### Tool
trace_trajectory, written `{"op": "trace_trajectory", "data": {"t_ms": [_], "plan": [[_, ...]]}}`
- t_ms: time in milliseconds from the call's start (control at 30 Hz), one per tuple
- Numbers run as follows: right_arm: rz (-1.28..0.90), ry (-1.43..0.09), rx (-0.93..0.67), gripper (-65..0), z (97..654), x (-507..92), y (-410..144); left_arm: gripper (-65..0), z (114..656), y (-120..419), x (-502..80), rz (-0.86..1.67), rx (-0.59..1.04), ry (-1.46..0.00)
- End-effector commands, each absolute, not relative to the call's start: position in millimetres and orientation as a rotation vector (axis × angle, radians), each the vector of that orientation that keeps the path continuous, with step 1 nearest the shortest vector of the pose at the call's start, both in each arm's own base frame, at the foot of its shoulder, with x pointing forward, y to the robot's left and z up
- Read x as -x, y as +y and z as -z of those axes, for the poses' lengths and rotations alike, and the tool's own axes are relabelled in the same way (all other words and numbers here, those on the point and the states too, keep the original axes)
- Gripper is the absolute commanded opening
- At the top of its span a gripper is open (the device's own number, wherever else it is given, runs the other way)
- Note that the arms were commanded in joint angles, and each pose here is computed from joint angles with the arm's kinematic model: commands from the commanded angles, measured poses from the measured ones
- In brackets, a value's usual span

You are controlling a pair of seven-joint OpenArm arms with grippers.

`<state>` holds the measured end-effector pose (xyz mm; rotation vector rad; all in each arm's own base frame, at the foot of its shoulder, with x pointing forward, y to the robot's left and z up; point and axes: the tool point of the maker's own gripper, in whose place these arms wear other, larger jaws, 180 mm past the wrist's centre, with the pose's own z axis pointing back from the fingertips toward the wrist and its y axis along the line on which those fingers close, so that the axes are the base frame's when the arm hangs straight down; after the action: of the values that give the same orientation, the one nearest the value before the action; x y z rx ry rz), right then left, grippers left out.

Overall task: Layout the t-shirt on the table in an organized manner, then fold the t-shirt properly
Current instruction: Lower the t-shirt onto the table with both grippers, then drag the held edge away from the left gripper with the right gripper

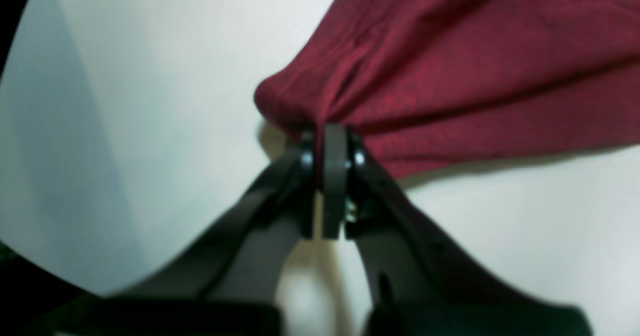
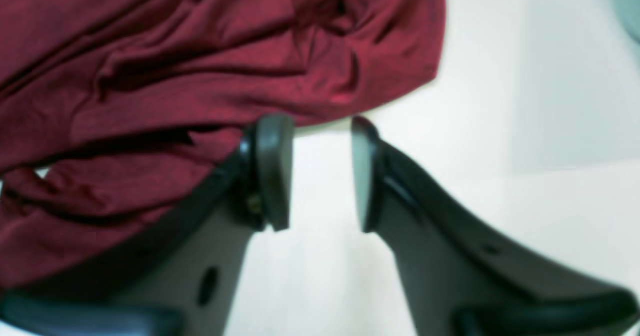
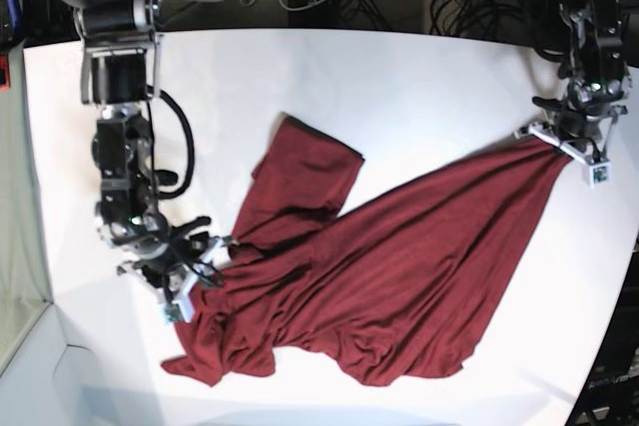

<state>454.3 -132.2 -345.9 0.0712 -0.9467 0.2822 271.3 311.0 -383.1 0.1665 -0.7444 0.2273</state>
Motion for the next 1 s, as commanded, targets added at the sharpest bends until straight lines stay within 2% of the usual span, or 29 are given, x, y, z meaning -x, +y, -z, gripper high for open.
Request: {"op": "trace_trajectory", "data": {"t_ms": [0,233,500,800,867,967], "plan": [[-0.285,-1.022,-0.078,-38.3,321.3,-474.8,-128.9,-64.9,371.0,316.9,-278.6,-0.221,-0.186,-0.788],[-0.366,-1.064,-0.112,-28.6,322.3,-499.0,-100.4,-64.9,384.4,321.4,-271.4,-0.238,-0.189,-0.747],[-0.326,-1.033,-0.158,-23.9,353.5,-509.6,-93.6,-64.9,406.0,321.5,-259.4,-0.279,-0.176,-0.691],[-0.302,-1.01,-0.169,-24.8,374.8,-504.7,-97.3,-64.9,406.4,314.5,-261.9,-0.279,-0.162,-0.697],[-0.302,-1.008,-0.17,-27.3,375.6,-504.1,-97.3,-64.9,405.8,314.9,-262.5,-0.281,-0.163,-0.699],[-0.301,-1.001,-0.172,-36.4,378.6,-502.0,-96.6,-64.9,405.0,315.9,-263.0,-0.283,-0.164,-0.701]]}}
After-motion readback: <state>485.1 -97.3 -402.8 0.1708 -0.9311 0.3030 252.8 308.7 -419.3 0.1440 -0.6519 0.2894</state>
